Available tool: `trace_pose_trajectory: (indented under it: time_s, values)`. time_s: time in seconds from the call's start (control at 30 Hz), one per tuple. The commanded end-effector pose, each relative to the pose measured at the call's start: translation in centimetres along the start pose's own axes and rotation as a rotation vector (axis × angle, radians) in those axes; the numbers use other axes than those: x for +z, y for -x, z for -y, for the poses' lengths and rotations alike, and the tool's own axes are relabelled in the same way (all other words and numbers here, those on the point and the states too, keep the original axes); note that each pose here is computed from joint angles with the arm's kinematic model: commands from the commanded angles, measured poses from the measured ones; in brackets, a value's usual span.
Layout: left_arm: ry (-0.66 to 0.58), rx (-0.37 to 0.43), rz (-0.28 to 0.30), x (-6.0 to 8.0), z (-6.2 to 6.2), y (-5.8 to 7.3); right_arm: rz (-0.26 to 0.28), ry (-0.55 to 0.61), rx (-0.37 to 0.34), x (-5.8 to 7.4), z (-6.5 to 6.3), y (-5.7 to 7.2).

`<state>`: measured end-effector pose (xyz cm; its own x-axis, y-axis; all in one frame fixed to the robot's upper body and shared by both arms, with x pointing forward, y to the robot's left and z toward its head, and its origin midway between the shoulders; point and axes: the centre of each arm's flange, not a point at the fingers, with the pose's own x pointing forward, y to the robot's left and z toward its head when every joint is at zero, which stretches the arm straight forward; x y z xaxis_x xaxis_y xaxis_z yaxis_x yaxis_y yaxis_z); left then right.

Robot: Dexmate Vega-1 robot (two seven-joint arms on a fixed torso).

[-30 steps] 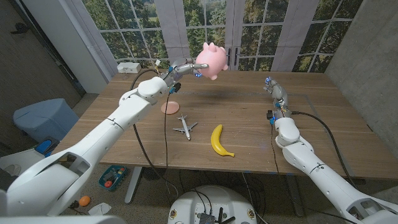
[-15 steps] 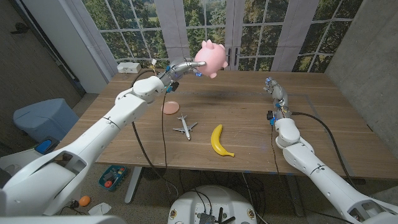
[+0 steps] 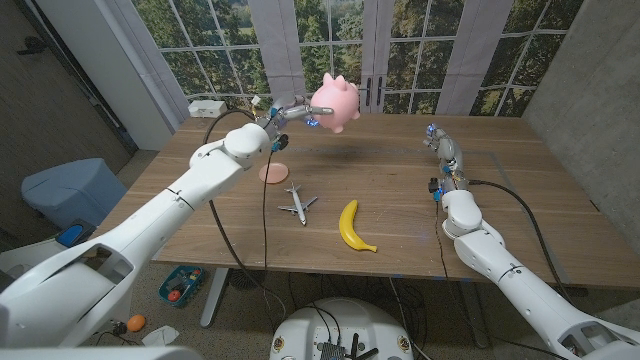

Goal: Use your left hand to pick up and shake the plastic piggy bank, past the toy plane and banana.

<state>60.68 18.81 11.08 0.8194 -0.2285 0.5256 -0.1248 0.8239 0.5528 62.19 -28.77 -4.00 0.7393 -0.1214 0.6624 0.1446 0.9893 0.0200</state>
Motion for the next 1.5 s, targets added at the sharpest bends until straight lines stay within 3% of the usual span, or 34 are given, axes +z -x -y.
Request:
trace_pose_trajectory:
  time_s: [0.03,0.13,0.33,0.77,1.17,1.3,1.5]
  values:
    - [-0.28,0.394,-0.057,1.5,1.2,2.2,-0.004,0.002,0.005,0.0,-0.4,-0.3]
    - [-0.299,0.47,-0.067,1.5,1.3,2.4,-0.005,0.003,0.004,0.0,-0.4,-0.3]
    - [-0.315,0.544,-0.068,1.4,1.3,2.7,-0.005,0.005,0.005,0.0,-0.5,-0.5]
    - [-0.338,0.584,-0.062,1.5,1.3,2.9,-0.003,0.007,0.01,0.1,-0.7,-0.8]
    - [-0.306,0.551,-0.086,1.3,1.1,2.8,-0.004,0.009,0.014,0.0,-0.7,-1.0]
    - [-0.27,0.507,-0.098,1.2,0.7,2.6,-0.001,0.015,0.022,0.1,-0.8,-1.2]
    - [-0.223,0.371,-0.052,1.2,-0.3,2.2,0.002,0.013,0.021,0.2,-0.8,-1.4]
